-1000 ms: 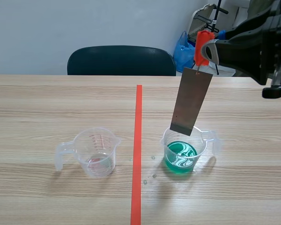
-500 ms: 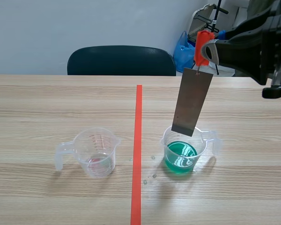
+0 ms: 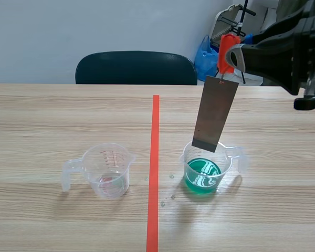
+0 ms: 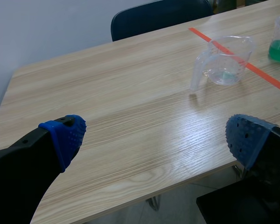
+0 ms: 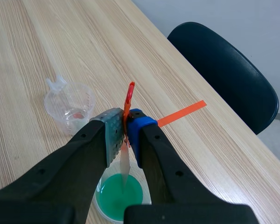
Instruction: Do the redox reaction experiment
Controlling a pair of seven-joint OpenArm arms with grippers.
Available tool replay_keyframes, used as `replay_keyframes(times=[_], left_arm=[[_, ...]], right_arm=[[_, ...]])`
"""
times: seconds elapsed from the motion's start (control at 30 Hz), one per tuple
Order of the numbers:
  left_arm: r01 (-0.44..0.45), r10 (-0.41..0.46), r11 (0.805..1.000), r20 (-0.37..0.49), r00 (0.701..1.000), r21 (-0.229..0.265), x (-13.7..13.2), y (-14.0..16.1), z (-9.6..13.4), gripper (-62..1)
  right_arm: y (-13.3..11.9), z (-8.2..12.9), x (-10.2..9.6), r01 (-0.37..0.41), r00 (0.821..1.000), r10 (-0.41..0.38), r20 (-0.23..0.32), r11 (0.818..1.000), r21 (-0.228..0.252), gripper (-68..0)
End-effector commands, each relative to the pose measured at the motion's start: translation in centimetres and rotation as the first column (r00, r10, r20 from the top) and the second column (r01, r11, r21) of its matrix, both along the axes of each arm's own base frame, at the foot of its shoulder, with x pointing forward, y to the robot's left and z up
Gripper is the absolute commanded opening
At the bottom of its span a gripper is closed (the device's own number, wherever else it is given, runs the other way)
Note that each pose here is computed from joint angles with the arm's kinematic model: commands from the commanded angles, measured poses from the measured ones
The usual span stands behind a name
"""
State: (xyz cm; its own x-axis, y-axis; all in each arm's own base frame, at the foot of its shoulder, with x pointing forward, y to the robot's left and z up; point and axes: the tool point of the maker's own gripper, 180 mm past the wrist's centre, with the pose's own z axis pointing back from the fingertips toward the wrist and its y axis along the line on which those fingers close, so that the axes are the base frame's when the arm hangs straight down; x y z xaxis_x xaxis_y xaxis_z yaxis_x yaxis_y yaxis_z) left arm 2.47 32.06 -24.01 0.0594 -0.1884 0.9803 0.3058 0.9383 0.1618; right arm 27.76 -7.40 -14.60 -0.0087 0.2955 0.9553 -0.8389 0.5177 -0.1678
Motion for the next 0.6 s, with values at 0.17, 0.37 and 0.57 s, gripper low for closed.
replay_keyframes(times=[0.17,0.37,0.57], left_arm=[[0.006,-0.006,1.000,0.031,0.999,-0.021,0.17,-0.28,0.62,1.4],[0.006,-0.006,1.000,0.032,0.999,-0.021,0.17,-0.28,0.63,1.4],[0.006,-0.006,1.000,0.032,0.999,-0.021,0.17,-0.28,0.63,1.4]], right_arm=[[0.22,1.68,0.24,-0.008,0.999,0.007,0.048,1.000,0.027,-66.7],[0.21,1.69,0.25,-0.007,0.999,0.006,0.048,1.000,0.026,-66.7],[0.21,1.69,0.25,-0.007,0.999,0.006,0.048,1.000,0.026,-66.7]])
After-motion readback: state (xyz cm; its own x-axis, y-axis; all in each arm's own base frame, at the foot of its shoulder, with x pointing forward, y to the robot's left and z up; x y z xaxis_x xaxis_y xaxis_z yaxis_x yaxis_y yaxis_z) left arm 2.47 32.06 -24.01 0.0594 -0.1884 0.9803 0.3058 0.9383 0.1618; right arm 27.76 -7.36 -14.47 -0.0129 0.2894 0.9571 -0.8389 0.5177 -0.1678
